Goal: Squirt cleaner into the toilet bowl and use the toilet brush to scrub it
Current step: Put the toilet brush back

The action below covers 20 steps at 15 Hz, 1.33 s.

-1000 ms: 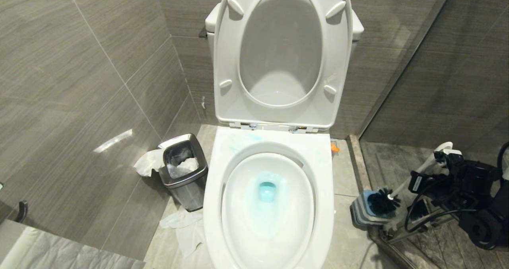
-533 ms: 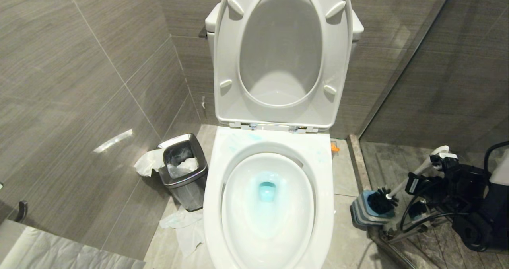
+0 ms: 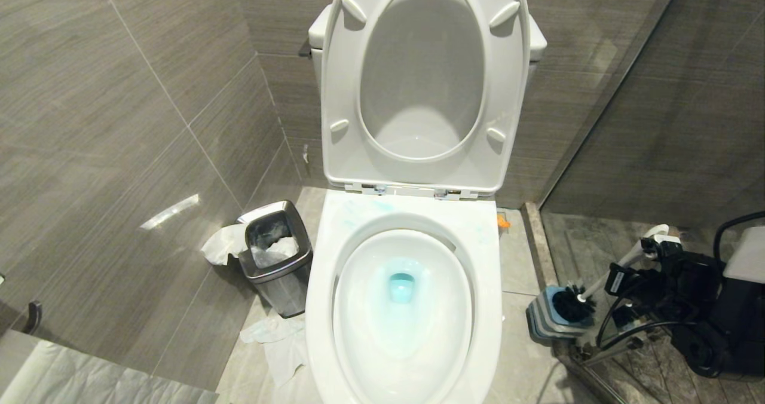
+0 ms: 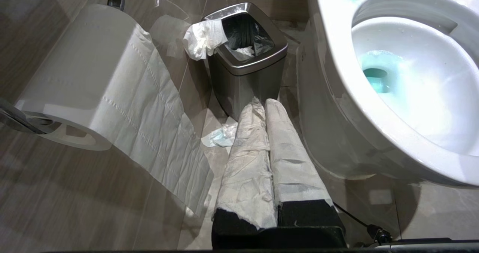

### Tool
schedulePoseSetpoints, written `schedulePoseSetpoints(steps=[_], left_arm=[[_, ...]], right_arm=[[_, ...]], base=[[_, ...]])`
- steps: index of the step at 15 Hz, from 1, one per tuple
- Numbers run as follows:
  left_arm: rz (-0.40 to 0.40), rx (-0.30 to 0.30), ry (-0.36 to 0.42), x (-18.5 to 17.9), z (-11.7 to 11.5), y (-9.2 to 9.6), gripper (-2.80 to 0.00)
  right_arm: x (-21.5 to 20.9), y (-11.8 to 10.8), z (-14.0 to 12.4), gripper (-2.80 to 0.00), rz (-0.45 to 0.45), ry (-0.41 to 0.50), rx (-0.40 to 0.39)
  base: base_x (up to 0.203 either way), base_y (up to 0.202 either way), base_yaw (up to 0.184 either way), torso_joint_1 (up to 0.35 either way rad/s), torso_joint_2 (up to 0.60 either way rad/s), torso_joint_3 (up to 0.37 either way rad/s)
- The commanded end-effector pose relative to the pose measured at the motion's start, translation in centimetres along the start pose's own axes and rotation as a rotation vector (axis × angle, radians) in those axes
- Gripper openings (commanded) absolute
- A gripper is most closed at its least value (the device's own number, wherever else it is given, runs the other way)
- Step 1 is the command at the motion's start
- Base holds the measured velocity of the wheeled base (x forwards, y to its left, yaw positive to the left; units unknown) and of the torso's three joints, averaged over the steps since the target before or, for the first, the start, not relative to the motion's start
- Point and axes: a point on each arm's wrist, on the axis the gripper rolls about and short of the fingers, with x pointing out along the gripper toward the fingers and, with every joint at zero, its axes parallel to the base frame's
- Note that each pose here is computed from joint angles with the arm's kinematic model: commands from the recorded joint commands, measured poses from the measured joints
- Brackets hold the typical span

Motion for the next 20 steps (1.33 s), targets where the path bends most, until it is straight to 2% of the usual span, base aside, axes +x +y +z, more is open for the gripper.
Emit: schedulePoseSetpoints(steps=[1, 2, 3, 15, 20], left_arm=[[-0.001, 0.000, 0.003, 0.02, -0.04, 0.00, -2.80], [-0.001, 0.000, 0.003, 0.02, -0.04, 0.00, -2.80], [-0.001, 0.000, 0.003, 0.02, -0.04, 0.00, -2.80], [-0.001, 0.000, 0.003, 0.02, -0.04, 0.00, -2.80], [-0.001, 0.000, 0.003, 0.02, -0.04, 0.00, -2.80]], right_arm=[[0.27, -0.04, -0.20, -2.80, -0.003, -0.002, -0.001], [0.33, -0.04, -0.23, -2.80, -0.003, -0.002, -0.001], [0.47, -0.11, -0.42, 0.00, -0.006, 0.001, -0.001], [0.29, -0.41, -0.81, 0.00, -0.012, 0.003, 0.003], [-0.22, -0.28, 0.09, 0.00, -0.001, -0.017, 0.003]], base=[[0.000, 0.000, 0.000, 0.000, 0.00, 0.000], [0.000, 0.000, 0.000, 0.000, 0.00, 0.000], [0.000, 0.000, 0.000, 0.000, 0.00, 0.000], [0.000, 0.000, 0.000, 0.000, 0.00, 0.000], [0.000, 0.000, 0.000, 0.000, 0.00, 0.000]])
